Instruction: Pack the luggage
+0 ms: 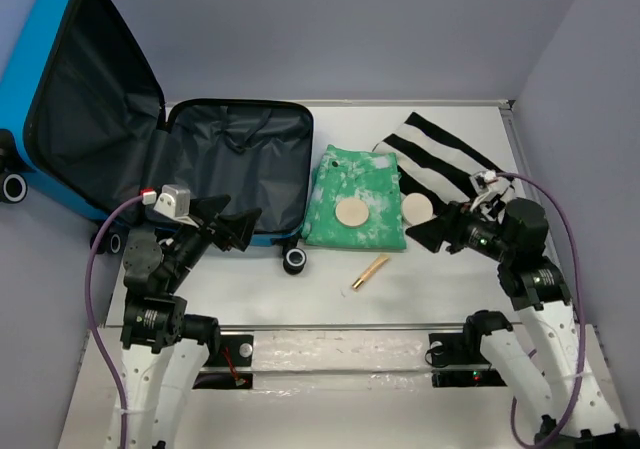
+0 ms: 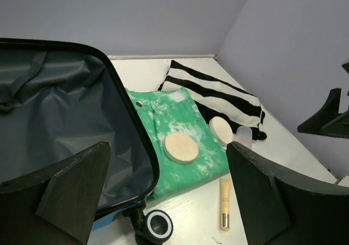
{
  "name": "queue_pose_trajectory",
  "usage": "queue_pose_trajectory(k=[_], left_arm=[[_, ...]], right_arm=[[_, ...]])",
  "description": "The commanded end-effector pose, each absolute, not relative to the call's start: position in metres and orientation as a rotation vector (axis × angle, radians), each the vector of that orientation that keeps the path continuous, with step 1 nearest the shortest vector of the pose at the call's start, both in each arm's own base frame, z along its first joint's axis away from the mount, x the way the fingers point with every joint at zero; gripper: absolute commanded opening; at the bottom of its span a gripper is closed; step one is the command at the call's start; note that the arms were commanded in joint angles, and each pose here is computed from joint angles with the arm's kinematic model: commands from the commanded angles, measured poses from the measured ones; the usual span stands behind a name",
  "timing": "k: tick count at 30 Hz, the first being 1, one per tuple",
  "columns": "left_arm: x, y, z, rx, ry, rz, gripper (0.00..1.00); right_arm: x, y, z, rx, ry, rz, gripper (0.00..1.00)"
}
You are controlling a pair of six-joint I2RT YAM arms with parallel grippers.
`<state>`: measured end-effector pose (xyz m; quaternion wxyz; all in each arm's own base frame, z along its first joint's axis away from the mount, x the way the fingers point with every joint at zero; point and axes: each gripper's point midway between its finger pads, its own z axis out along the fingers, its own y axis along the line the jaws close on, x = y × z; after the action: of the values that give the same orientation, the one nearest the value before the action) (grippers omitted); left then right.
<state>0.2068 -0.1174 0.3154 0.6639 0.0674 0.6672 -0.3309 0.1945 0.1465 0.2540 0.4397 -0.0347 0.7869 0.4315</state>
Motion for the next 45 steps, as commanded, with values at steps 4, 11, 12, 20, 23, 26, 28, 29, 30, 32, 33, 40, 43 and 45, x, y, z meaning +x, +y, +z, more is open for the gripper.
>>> queue_pose_trajectory(k=[4,11,12,20,23,26,28,29,30,32,33,40,43,45], left_arm=[[0.212,-0.12,0.308,0.172,1.534,-0.765,0.99],[0.21,-0.117,0.309,0.15,1.522,-0.754,0.99],[0.209,-0.117,0.308,0.148,1.524,-0.757,0.99],[0.209,-0.118,0.307,0.152,1.525,-0.766,0.99],[0.208,-0.118,0.308,0.151,1.521,-0.768,0.99],[0.207,-0.119,0.308,0.156,1.52,-0.773,0.99],[0.207,-0.119,0.308,0.155,1.519,-0.774,0.99],[0.207,-0.119,0.308,0.155,1.519,-0.774,0.99],[0.207,-0.12,0.308,0.157,1.519,-0.776,0.99],[0.206,-0.12,0.308,0.157,1.516,-0.775,0.99],[0.206,-0.12,0.308,0.157,1.516,-0.775,0.99],[0.205,-0.12,0.309,0.157,1.512,-0.778,0.99],[0.205,-0.12,0.309,0.156,1.51,-0.777,0.99],[0.205,-0.12,0.31,0.155,1.51,-0.776,0.99]], right_arm=[[0.191,0.221,0.217,-0.208,2.079,0.99,0.82],[0.2,0.253,0.165,-0.162,2.219,0.716,0.75],[0.198,0.256,0.157,-0.163,2.243,0.71,0.75],[0.203,0.255,0.094,-0.063,2.373,0.467,0.69],[0.206,0.244,0.08,-0.016,2.39,0.381,0.7],[0.208,0.241,0.069,0.009,2.408,0.328,0.75],[0.211,0.236,0.058,0.02,2.419,0.262,0.81],[0.212,0.236,0.055,0.024,2.424,0.245,0.81],[0.212,0.234,0.046,0.021,2.441,0.211,0.8],[0.212,0.236,0.04,0.034,2.458,0.195,0.77],[0.211,0.235,0.036,0.04,2.469,0.182,0.73],[0.209,0.229,0.021,0.053,2.493,0.126,0.33],[0.207,0.233,0.034,0.038,2.481,0.158,0.15],[0.209,0.235,0.057,0.028,2.441,0.217,0.14]])
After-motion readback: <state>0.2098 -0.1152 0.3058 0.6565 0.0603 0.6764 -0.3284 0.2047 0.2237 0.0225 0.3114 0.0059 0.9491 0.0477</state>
